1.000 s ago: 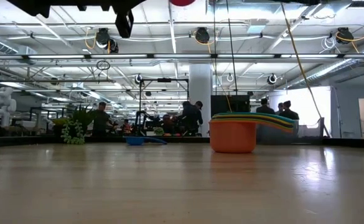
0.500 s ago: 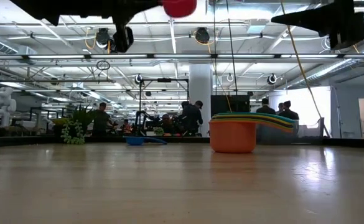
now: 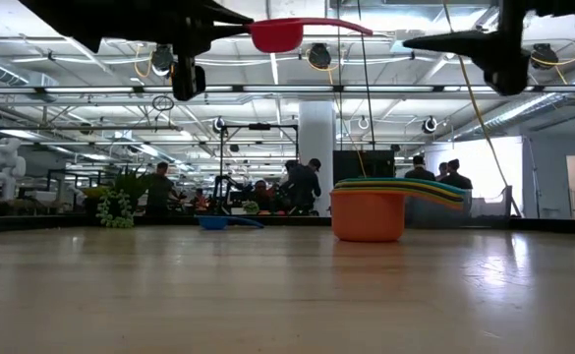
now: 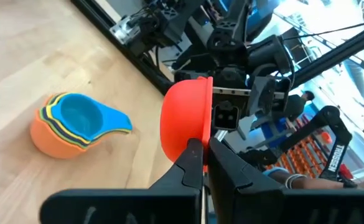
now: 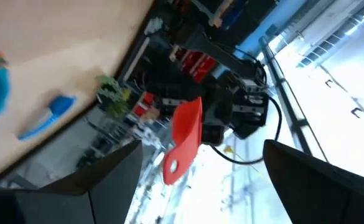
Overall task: Nest measuring cups in basket
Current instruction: Stack the light red measuring cup on top of the light blue measuring cup
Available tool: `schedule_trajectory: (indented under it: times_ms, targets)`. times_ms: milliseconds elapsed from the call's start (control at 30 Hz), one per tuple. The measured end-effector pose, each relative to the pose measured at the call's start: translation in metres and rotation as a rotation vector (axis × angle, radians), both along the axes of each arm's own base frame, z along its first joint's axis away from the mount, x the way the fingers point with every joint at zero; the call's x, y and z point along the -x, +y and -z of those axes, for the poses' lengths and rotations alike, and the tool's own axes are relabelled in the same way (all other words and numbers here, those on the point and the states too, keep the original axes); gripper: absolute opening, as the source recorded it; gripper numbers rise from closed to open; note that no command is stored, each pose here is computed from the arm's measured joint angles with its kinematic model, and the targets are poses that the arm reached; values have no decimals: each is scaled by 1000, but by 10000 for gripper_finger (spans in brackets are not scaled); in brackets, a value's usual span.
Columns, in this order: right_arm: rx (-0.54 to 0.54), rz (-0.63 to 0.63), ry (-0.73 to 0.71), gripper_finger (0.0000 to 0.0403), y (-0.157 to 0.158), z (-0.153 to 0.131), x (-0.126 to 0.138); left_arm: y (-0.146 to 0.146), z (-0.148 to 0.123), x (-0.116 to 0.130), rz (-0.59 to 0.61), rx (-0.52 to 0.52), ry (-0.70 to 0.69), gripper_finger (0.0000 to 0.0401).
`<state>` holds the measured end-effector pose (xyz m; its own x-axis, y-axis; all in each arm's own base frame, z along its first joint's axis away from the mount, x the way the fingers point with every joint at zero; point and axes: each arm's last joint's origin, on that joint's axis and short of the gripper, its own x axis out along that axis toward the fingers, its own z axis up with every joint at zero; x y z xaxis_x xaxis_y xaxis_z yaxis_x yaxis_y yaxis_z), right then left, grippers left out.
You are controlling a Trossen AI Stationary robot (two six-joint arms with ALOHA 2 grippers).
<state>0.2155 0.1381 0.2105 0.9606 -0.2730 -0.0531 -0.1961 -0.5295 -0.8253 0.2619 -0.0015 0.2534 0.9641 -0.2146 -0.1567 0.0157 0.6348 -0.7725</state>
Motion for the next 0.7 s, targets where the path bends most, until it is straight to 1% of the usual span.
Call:
schedule_trajectory:
  times_ms: [100,233,367,467,700]
  targets:
    - [28,-25,-32,324,-2,-1,-7,0,1,0,9,2,6,6]
    - [64,-78,-42,324,-4,2,-14,-1,0,0,10,7,6,7]
    - [76,-70,-51,321,-8,7,-22,-1,0,0,12,5,6,9]
    - [93,-52,-48,309,-12,10,-26,-1,0,0,24,-6,2,5]
    - [106,-12,-115,262,-19,5,-31,-1,-1,0,29,-12,-13,9]
